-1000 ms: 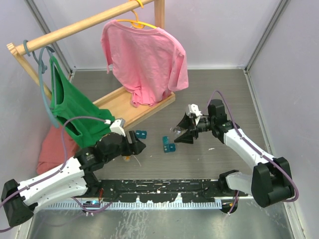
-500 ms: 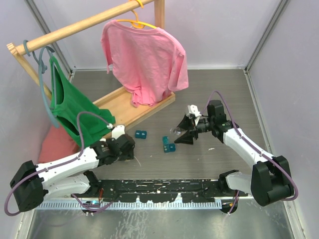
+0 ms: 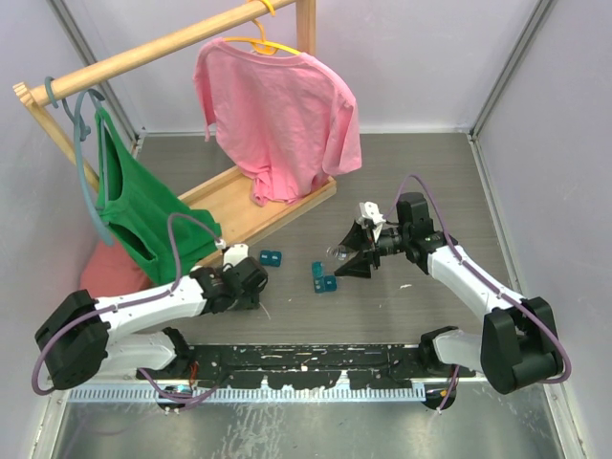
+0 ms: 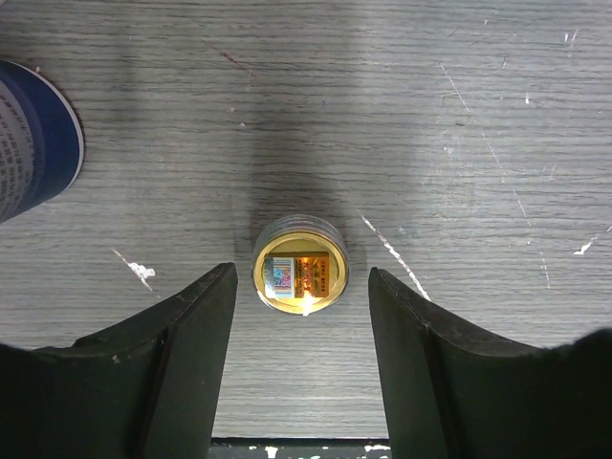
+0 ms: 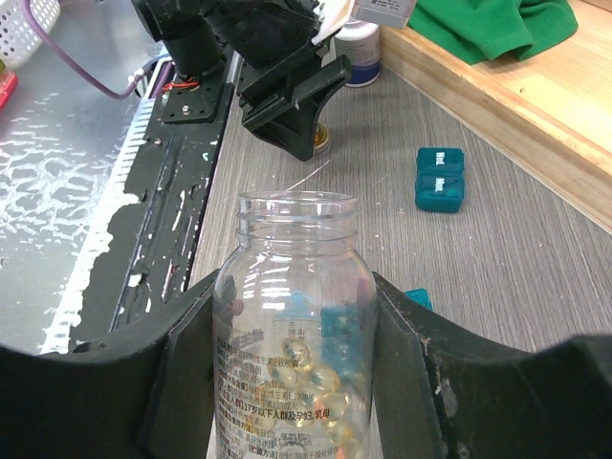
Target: Sort the pills into containers
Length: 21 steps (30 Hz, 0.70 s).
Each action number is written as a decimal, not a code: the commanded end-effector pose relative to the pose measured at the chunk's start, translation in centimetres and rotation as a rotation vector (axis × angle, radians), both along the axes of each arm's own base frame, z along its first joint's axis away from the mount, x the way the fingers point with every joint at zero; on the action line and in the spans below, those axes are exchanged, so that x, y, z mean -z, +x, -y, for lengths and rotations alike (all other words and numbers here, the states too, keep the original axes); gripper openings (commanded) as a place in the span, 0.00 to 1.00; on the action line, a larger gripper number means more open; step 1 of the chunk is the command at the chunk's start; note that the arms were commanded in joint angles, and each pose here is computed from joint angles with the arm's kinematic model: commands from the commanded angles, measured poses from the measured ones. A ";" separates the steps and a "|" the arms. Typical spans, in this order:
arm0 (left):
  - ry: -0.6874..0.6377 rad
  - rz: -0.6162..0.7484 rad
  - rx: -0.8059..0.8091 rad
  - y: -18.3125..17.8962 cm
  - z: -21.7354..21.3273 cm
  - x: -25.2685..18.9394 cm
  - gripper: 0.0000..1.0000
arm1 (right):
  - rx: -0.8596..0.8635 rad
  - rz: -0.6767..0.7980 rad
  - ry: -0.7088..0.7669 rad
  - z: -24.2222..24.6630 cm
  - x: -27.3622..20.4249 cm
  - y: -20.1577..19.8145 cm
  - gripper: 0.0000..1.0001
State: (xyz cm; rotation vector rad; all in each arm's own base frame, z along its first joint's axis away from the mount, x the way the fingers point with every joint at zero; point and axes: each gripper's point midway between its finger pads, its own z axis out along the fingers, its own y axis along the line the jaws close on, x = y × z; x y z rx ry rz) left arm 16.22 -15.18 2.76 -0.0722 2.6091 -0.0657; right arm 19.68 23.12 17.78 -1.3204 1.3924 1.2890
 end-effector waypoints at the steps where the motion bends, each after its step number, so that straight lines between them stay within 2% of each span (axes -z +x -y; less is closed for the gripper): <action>1: -0.035 0.039 -0.013 1.4 1.3 -1.2 0.59 | -0.021 0.058 0.026 -0.3 -1.3 0.4 0.01; 18: 0.001 0.030 -0.019 1.9 1.1 -0.5 0.55 | -0.030 0.052 0.032 -0.3 -1.4 0.3 0.01; 21: 0.000 0.031 -0.017 2.0 1.1 -0.5 0.52 | -0.030 0.050 0.032 -0.3 -1.3 0.3 0.01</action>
